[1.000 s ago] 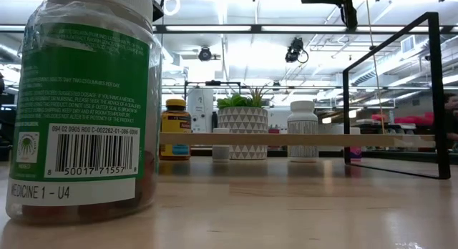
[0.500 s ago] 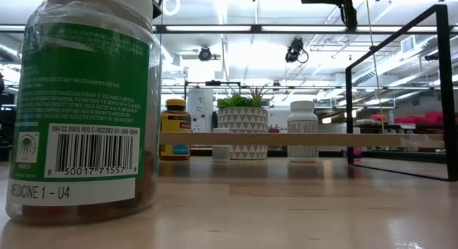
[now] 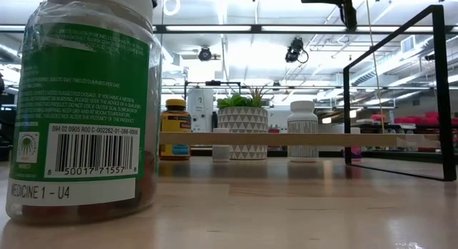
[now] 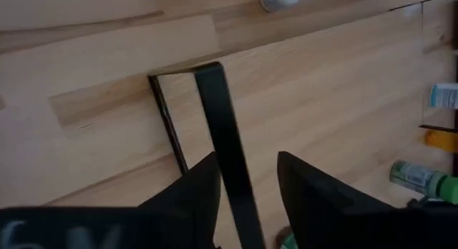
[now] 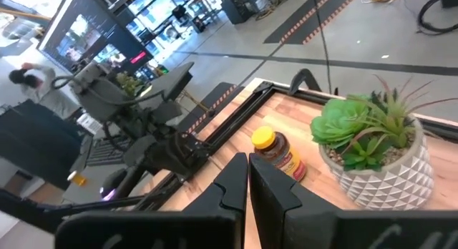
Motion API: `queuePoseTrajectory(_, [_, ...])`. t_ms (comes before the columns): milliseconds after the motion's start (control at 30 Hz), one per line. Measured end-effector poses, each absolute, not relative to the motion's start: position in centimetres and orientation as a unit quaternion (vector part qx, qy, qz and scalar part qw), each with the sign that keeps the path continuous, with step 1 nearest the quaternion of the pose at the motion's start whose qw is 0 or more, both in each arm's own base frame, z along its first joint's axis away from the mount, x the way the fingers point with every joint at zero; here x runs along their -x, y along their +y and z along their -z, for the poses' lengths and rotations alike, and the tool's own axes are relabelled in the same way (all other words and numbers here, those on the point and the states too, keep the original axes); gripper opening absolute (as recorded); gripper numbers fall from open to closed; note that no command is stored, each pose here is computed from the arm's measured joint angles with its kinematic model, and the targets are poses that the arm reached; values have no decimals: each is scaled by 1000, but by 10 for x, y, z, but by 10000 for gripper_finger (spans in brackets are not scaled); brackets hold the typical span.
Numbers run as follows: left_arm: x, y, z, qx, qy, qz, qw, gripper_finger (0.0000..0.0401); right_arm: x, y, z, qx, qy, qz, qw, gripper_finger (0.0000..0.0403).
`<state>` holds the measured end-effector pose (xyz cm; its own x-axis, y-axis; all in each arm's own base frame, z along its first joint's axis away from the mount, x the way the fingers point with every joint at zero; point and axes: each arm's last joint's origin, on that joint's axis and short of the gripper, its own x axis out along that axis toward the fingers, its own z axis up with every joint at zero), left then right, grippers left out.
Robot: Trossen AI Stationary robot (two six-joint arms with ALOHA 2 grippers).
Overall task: Pick and place medicine bottles onto shelf by color
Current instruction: Put the large white medicine bottle on the shelf
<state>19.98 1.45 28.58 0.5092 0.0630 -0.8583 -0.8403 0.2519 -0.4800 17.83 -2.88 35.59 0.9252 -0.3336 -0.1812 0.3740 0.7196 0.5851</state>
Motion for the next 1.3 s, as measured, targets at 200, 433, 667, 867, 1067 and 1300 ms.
queuePoseTrajectory(200, [-197, 15, -300, 495, 371, -299, 727, 172, -178, -29, -355, -318, 37, 184, 929, 33])
queuePoseTrajectory(433, [-190, 23, -336, 466, 346, -276, 766, 184, -180, -38, -354, -318, 42, 189, 928, 115])
queuePoseTrajectory(667, [-175, 31, -375, 425, 337, -271, 795, 182, -193, -45, -349, -323, 51, 173, 929, 211])
queuePoseTrajectory(867, [-170, 39, -404, 337, 296, -252, 857, 177, -217, -56, -354, -318, 100, 171, 927, 251])
queuePoseTrajectory(1067, [-170, 45, -422, 299, 246, -239, 891, 175, -245, -71, -367, -261, 263, 196, 908, 268])
queuePoseTrajectory(1300, [-175, 46, -429, 304, 205, -227, 902, 176, -264, -93, -345, -268, 417, 265, 827, 286])
